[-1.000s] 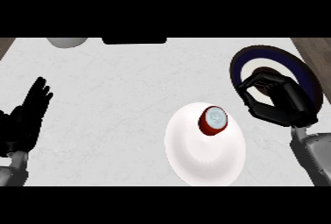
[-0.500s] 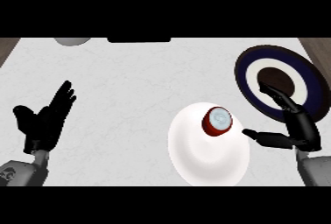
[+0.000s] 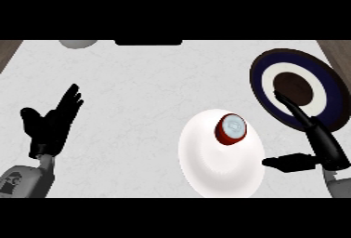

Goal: Pick the can from the plate and place it in the plate

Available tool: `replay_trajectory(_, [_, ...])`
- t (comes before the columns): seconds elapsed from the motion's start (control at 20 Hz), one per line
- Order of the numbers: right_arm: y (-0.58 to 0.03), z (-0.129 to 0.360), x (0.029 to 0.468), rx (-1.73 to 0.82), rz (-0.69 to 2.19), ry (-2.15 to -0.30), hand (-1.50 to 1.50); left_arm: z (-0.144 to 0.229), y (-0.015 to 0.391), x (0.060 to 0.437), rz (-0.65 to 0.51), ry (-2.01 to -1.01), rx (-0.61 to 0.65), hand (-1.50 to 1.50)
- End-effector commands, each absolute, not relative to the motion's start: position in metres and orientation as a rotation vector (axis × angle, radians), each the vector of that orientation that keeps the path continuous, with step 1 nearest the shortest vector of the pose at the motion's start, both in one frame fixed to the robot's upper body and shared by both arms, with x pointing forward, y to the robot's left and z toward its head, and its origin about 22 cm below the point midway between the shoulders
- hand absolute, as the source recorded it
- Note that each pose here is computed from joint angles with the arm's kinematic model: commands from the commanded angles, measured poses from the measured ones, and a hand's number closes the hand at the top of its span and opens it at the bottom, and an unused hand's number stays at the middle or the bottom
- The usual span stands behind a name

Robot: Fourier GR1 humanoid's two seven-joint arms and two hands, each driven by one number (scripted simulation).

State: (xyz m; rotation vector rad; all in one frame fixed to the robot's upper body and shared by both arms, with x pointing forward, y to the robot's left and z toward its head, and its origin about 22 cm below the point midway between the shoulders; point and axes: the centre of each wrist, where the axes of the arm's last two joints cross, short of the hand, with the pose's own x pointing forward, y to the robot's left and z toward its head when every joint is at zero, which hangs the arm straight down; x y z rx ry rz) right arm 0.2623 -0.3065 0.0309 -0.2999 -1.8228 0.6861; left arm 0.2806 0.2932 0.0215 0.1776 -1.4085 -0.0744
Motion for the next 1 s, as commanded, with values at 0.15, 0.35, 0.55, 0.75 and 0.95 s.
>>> replay_trajectory(0.15, [-0.276, 0.061, 0.264, -0.329, 0.854, -1.652, -1.5, 0.025, 0.286, 0.282, -0.086, -1.404, 0.174, 0.0])
replay_trajectory(0.35, [-0.285, 0.066, 0.28, -0.37, 0.94, -1.572, -1.5, 0.019, 0.297, 0.278, -0.091, -1.409, 0.163, 0.0])
replay_trajectory(0.55, [-0.273, 0.07, 0.273, -0.467, 1.058, -1.49, -1.5, 0.023, 0.279, 0.293, -0.069, -1.409, 0.173, 0.0])
replay_trajectory(0.75, [-0.241, 0.071, 0.27, -0.491, 1.084, -1.413, -1.5, 0.023, 0.292, 0.284, -0.088, -1.403, 0.175, 0.0])
replay_trajectory(0.95, [-0.234, 0.062, 0.28, -0.5, 1.181, -1.342, -1.5, 0.003, 0.292, 0.287, -0.105, -1.4, 0.173, 0.0])
